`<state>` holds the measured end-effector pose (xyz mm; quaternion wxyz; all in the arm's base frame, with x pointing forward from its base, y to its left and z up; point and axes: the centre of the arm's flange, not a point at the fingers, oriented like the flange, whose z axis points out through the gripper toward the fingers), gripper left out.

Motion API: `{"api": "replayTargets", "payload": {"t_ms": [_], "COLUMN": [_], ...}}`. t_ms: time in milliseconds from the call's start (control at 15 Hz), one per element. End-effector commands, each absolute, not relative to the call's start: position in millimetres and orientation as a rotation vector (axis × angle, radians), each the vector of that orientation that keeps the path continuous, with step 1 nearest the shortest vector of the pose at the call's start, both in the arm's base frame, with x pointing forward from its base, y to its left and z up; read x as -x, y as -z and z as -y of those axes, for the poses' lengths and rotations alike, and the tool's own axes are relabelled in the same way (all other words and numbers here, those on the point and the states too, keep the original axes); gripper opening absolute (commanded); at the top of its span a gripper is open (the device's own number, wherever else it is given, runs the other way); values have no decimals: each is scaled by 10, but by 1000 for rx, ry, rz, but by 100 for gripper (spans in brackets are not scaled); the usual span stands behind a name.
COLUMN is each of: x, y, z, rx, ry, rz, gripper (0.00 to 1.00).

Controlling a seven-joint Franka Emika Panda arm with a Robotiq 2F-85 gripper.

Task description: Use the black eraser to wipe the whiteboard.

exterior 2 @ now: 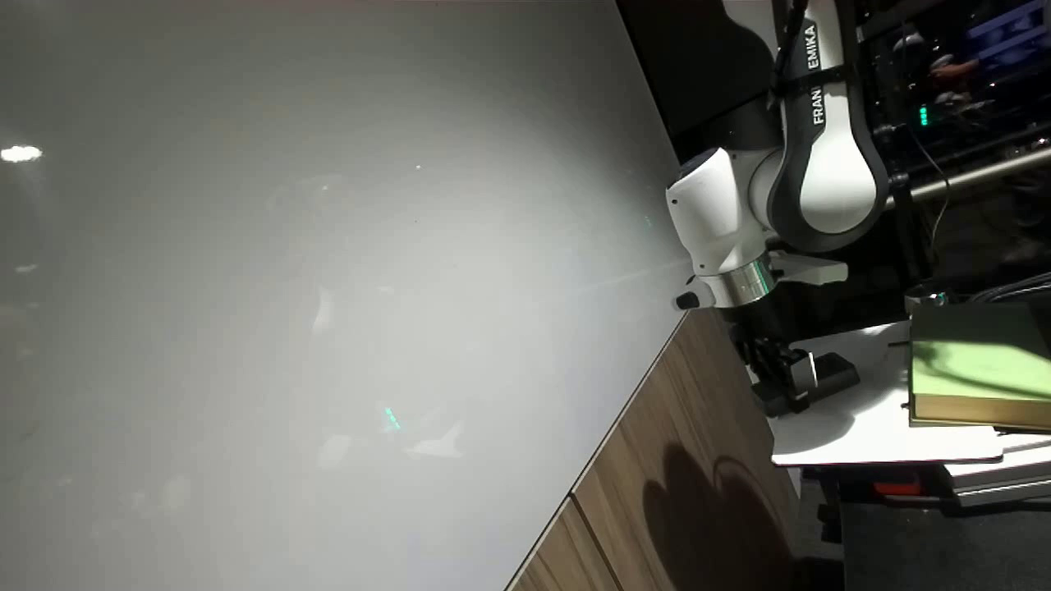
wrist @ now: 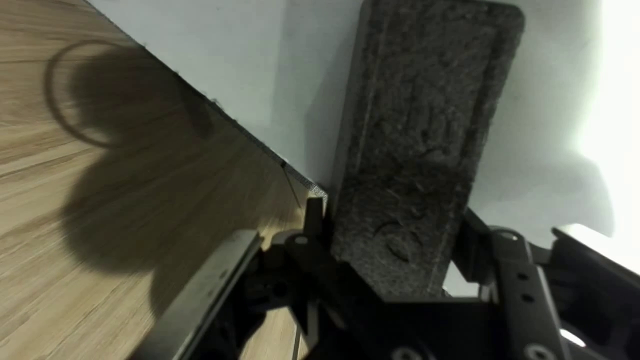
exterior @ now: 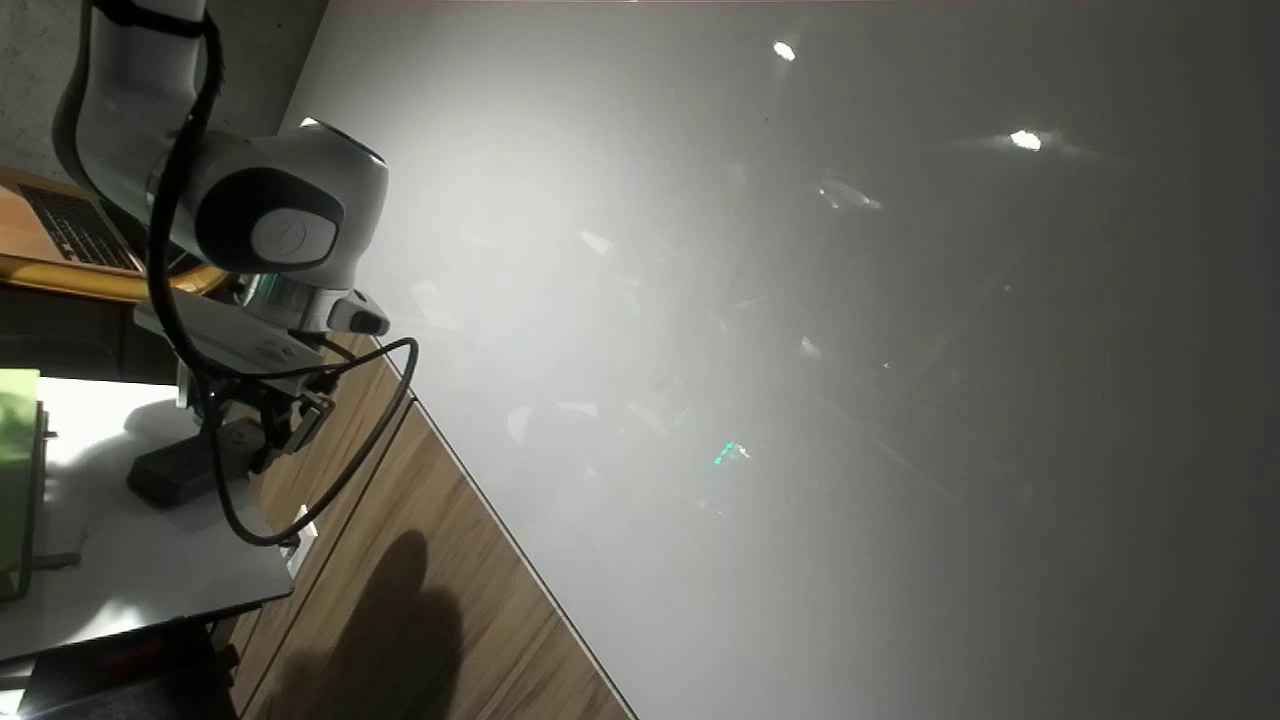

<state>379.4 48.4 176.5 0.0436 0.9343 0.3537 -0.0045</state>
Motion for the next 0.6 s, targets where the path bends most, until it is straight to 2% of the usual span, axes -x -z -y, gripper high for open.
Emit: {"api": "replayTargets", "payload": {"t_ms": [0, 67, 133, 533], "x": [-3430, -3439, -3456, -3490], "y": [-1897, -1939, -1999, -2155], "z": [-408, -403, -391, -243], "rx": [-2852, -2848, -2851, -2916], "ry": [-25, -24, -13, 69], "rz": [-1044, -1009, -956, -635], "gripper": [47, 38, 34, 34]}}
